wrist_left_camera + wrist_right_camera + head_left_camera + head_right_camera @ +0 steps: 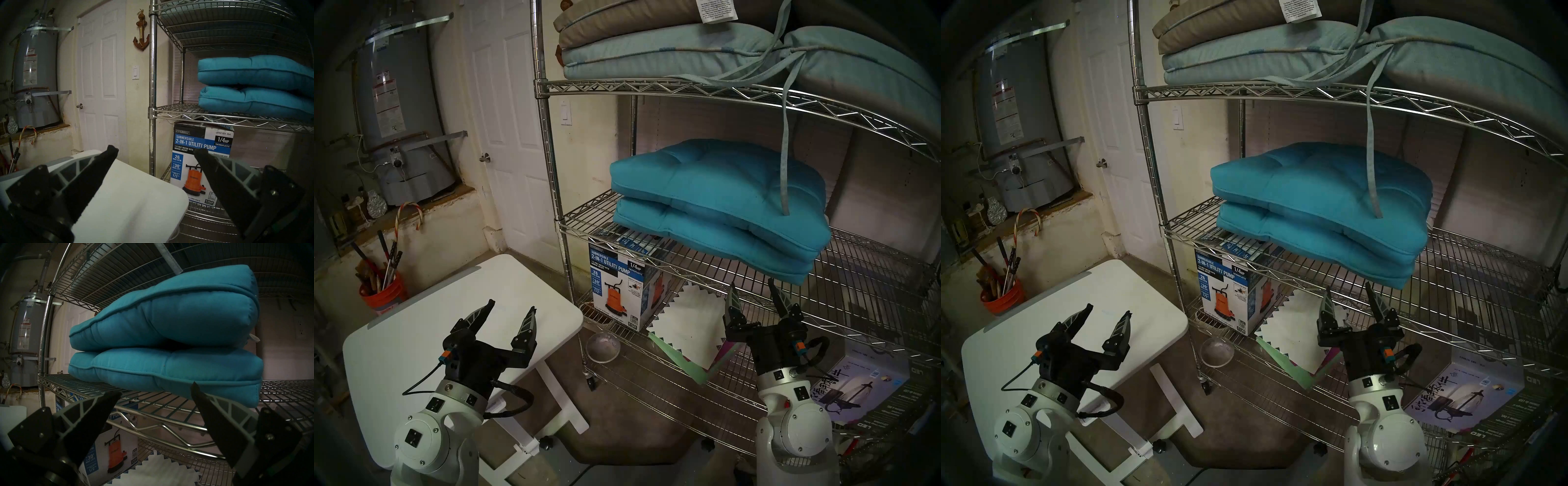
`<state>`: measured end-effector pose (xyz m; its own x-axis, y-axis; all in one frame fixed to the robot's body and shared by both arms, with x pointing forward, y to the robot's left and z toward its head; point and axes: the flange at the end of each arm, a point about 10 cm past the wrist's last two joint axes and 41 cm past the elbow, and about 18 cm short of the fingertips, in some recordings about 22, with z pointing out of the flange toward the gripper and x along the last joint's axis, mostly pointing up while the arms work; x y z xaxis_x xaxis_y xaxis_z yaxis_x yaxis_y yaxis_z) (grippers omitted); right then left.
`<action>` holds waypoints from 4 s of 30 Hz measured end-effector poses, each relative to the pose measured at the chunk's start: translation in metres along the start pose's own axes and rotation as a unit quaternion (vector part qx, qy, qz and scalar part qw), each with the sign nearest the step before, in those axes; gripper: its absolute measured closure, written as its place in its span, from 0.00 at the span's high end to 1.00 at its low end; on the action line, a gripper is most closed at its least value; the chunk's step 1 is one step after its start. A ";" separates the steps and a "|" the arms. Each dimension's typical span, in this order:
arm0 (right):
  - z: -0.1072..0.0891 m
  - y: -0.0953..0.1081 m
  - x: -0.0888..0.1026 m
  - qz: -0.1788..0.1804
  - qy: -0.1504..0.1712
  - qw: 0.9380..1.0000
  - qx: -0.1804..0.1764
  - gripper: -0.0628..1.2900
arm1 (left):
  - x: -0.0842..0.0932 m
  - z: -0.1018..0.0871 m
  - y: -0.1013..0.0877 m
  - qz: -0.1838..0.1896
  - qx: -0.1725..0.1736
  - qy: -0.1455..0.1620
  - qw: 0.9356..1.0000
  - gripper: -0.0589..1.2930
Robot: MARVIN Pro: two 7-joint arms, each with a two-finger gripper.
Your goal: Take cushion off the shelf
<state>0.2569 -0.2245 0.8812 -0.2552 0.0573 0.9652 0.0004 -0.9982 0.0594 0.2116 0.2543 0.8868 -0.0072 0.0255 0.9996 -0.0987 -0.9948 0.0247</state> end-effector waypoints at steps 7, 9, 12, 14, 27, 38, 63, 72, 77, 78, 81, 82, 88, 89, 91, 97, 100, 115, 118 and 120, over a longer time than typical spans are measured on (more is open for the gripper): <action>0.000 0.000 0.000 0.000 0.000 1.000 0.000 0.93 | 0.003 0.002 0.003 0.025 0.001 0.001 1.000 0.98; 0.000 0.000 0.000 0.000 0.000 1.000 0.000 0.93 | 0.006 0.004 0.006 0.052 -0.001 0.004 0.999 0.98; 0.000 0.000 0.000 0.000 0.000 1.000 0.000 0.93 | 0.015 0.008 0.010 0.103 -0.006 0.011 0.995 0.98; 0.000 0.000 0.000 0.000 0.000 1.000 0.000 0.93 | 0.020 0.011 0.013 0.133 -0.008 0.016 0.991 0.98; 0.000 0.000 0.000 0.000 0.000 1.000 0.000 0.93 | 0.046 0.030 0.013 0.327 -0.005 0.038 0.944 0.98; 0.000 0.000 0.000 0.000 0.000 1.000 0.000 0.93 | 0.080 0.051 -0.009 0.432 0.020 0.066 0.899 0.98; 0.000 0.000 0.000 0.000 0.001 1.000 0.000 0.93 | 0.099 0.112 0.012 0.547 -0.041 0.124 0.827 0.98; 0.000 0.000 0.000 0.000 0.001 1.000 0.001 0.93 | 0.102 0.134 0.014 0.558 -0.034 0.135 0.818 0.98; 0.000 0.000 0.000 -0.001 0.001 1.000 0.001 0.93 | 0.103 0.146 0.015 0.562 -0.029 0.140 0.815 0.98; 0.000 0.000 0.000 -0.001 0.001 1.000 0.001 0.93 | 0.104 0.148 0.015 0.562 -0.028 0.141 0.814 0.98; 0.000 0.000 0.000 -0.001 0.001 1.000 0.001 0.93 | 0.104 0.154 0.016 0.563 -0.026 0.141 0.814 0.98; 0.000 0.000 0.000 -0.001 0.001 1.000 0.001 0.93 | 0.104 0.159 0.018 0.563 -0.024 0.140 0.814 0.98; 0.000 0.000 0.000 -0.001 0.001 1.000 0.001 0.93 | 0.097 0.176 0.027 0.585 -0.029 0.136 0.799 0.98; 0.000 0.000 0.000 -0.001 0.001 1.000 0.001 0.93 | 0.096 0.178 0.028 0.590 -0.030 0.136 0.795 0.98; 0.000 0.000 0.000 -0.001 0.001 1.000 0.001 0.93 | 0.094 0.184 0.032 0.602 -0.032 0.137 0.786 0.98; 0.000 0.000 0.000 -0.001 0.001 1.000 0.001 0.93 | 0.091 0.200 0.036 0.639 -0.035 0.141 0.755 0.98; 0.000 0.000 0.000 -0.001 0.001 1.000 0.001 0.93 | 0.093 0.207 0.035 0.655 -0.034 0.142 0.741 0.98; 0.000 0.000 0.000 -0.001 0.001 1.000 0.001 0.93 | 0.109 0.242 0.021 0.719 -0.031 0.144 0.680 0.98; 0.000 0.000 0.000 -0.001 0.001 1.000 0.001 0.93 | 0.114 0.247 0.023 0.725 -0.032 0.148 0.672 0.98; 0.000 0.000 0.000 -0.001 0.001 1.000 0.001 0.93 | 0.118 0.252 0.028 0.729 -0.034 0.153 0.667 0.98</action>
<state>0.2568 -0.2246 0.8811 -0.2569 0.0585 0.9647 0.0013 -0.9981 0.0609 0.4592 0.2051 1.0077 -0.3471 -0.9338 -0.0875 0.1900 0.0213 -0.9815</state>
